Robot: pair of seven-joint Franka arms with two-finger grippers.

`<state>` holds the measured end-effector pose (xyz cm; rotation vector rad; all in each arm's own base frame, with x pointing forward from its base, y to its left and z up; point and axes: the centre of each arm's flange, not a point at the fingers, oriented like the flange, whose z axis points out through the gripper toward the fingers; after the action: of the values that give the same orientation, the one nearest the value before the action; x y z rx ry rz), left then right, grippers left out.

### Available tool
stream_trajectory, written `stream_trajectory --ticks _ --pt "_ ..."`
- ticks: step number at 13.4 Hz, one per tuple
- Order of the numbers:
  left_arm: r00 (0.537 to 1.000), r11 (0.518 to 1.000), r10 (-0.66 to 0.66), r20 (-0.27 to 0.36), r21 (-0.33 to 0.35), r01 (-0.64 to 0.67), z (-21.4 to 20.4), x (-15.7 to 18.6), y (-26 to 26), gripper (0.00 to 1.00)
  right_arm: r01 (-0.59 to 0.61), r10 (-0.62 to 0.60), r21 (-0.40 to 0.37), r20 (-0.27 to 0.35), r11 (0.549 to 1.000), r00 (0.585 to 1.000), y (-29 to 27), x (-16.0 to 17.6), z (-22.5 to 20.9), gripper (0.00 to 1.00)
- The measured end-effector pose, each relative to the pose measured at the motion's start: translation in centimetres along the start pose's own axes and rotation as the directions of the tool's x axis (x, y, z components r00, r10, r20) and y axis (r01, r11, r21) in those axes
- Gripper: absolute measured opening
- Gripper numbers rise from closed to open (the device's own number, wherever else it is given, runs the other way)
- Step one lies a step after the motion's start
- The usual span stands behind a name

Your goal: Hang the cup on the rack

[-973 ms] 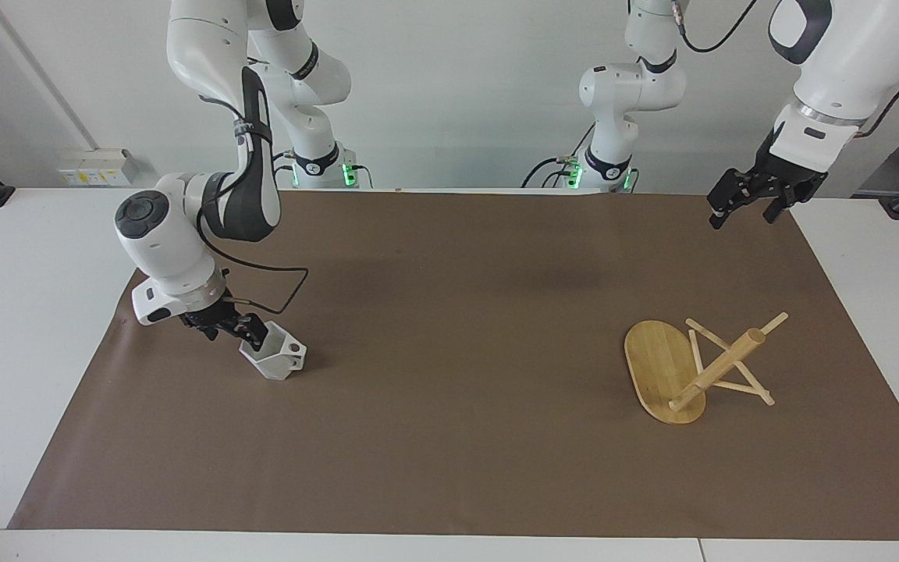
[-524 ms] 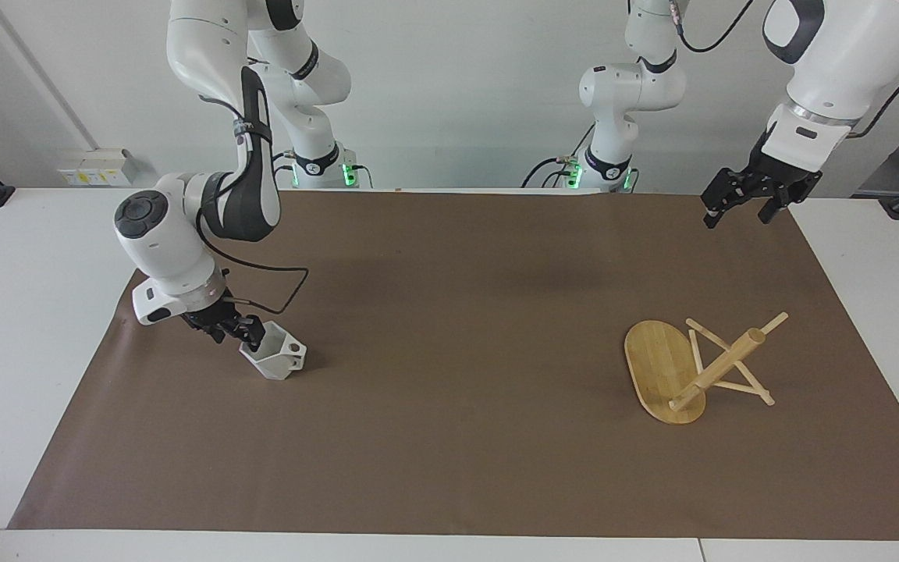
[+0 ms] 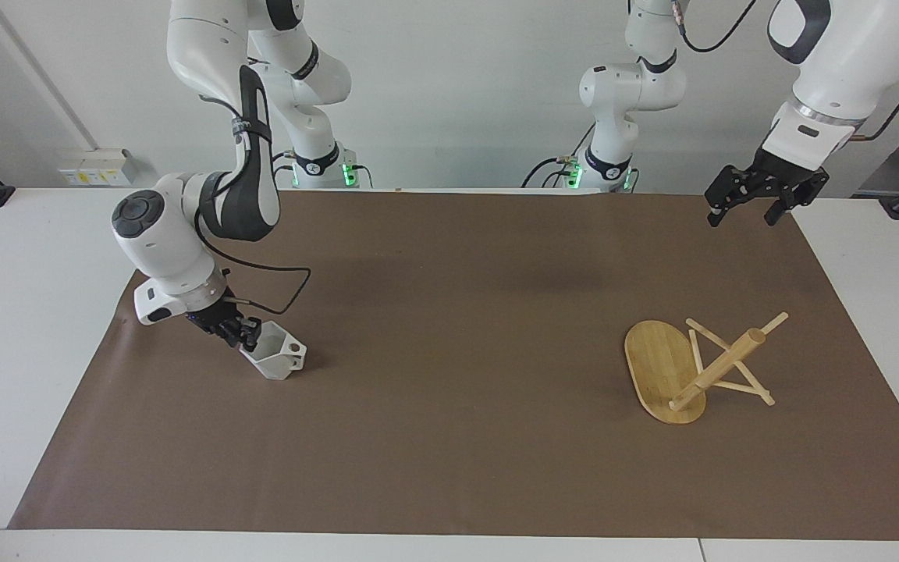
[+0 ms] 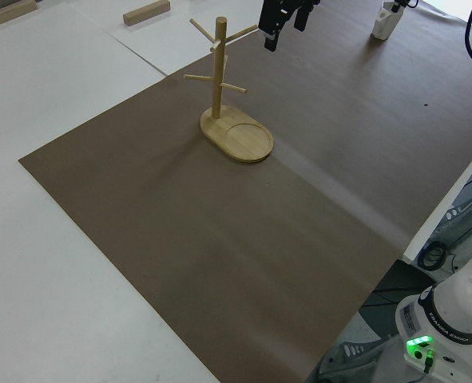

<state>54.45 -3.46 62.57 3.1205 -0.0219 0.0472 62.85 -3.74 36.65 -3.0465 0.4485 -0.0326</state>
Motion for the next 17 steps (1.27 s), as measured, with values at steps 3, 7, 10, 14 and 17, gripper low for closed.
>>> stream_trajectory --ticks 3,7,10,14,17 --pt "1.000 1.000 0.000 0.003 0.000 0.000 0.1 0.0 0.0 1.00 0.000 0.000 0.000 -0.001 1.000 1.000 0.0 0.0 0.0 0.33" --pt "1.000 1.000 -0.003 0.026 0.001 0.003 0.4 -0.2 -0.2 1.00 0.000 0.000 0.001 -0.001 1.000 1.000 0.0 0.0 -0.1 0.26" --pt "1.000 1.000 -0.007 0.028 0.001 0.007 0.5 -0.3 -0.5 1.00 0.000 0.000 0.001 -0.002 1.000 1.000 0.0 0.0 -0.1 0.16" --pt "0.999 1.000 -0.007 0.033 0.002 0.007 0.6 -0.5 -0.5 1.00 0.000 0.000 0.002 -0.005 1.000 1.000 -0.1 0.1 -0.2 0.06" --pt "0.999 1.000 -0.027 0.043 0.003 0.026 1.1 -0.9 -0.5 1.00 0.001 -0.001 0.004 -0.015 1.000 1.000 -0.2 0.4 -0.7 0.04"
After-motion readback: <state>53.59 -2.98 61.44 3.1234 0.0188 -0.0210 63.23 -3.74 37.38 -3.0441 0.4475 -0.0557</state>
